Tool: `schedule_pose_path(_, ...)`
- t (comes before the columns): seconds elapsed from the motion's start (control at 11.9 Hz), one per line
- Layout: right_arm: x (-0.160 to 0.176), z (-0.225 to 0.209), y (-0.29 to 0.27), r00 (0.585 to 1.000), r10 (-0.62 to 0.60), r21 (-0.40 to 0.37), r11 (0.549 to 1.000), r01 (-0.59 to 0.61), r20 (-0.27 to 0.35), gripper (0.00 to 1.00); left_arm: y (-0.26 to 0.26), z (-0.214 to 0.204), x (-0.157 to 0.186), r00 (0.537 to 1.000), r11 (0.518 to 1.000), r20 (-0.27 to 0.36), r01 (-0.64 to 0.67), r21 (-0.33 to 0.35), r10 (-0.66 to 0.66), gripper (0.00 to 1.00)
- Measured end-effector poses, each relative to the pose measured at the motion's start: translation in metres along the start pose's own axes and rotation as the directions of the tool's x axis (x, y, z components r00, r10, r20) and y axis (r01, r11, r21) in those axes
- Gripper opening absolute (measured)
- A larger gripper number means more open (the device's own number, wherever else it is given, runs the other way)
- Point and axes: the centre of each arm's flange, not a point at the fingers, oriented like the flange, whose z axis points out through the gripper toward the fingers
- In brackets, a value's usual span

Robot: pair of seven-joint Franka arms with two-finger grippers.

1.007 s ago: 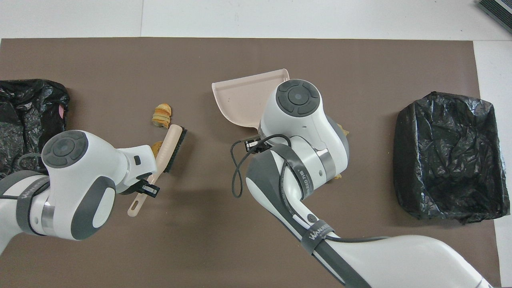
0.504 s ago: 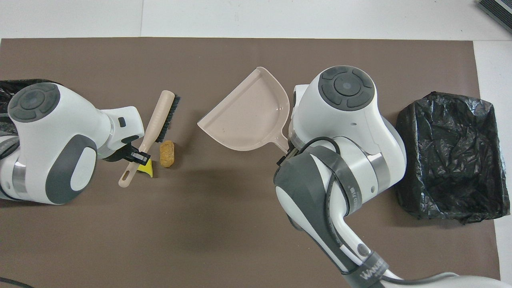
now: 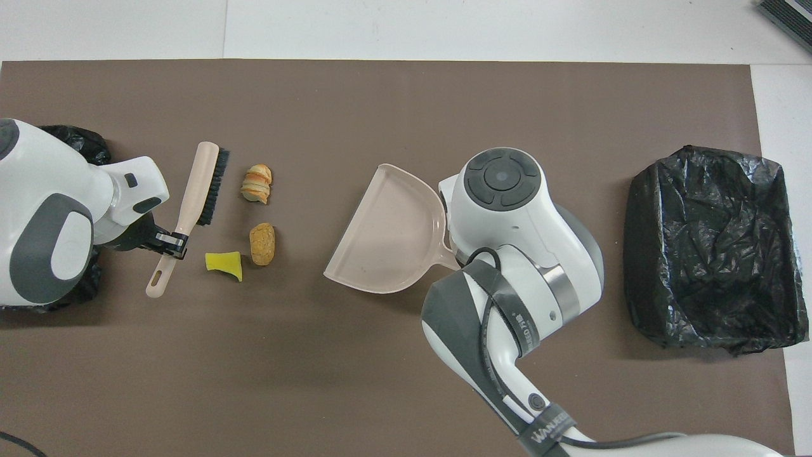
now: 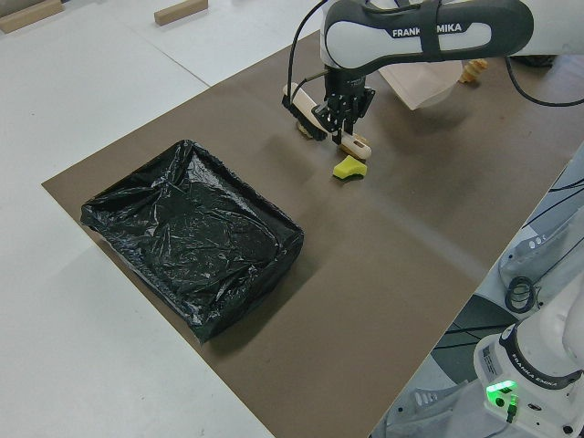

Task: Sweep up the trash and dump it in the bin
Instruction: 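Lift the brush with the left gripper while the right gripper positions the dustpan, then sweep the bread and sponge into the dustpan with the left gripper's brush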

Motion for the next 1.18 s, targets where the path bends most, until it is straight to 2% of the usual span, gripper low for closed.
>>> schedule_pose_path(0.17, 0.003, 0.013, -0.007, 0.999, -0.036, 0.006, 0.999, 0.036, 0.012, 0.33, 0.0, 0.017, -0.018, 0.997, 0.997, 0.032, 0.077, -0.004, -0.076, 0.26)
schedule_pose_path(0.42, 0.016, 0.032, -0.022, 0.998, -0.07, -0.013, 0.997, 0.07, -0.005, 0.33, 0.001, 0.03, -0.038, 0.986, 0.987, 0.056, 0.158, -0.001, -0.158, 0.26)
schedule_pose_path(0.84, 0.034, 0.051, -0.038, 0.994, -0.109, -0.022, 0.994, 0.109, 0.001, 0.33, -0.03, 0.033, -0.051, 0.968, 0.97, 0.047, 0.245, 0.005, -0.245, 0.26)
schedule_pose_path(1.09, 0.043, 0.062, -0.04, 0.993, -0.115, -0.035, 0.993, 0.115, -0.002, 0.33, -0.008, 0.059, -0.054, 0.968, 0.972, 0.08, 0.235, 0.017, -0.236, 0.26)
schedule_pose_path(1.18, 0.045, 0.065, -0.04, 0.995, -0.104, -0.037, 0.994, 0.103, -0.003, 0.33, 0.007, 0.067, -0.053, 0.972, 0.974, 0.069, 0.224, 0.024, -0.225, 0.26)
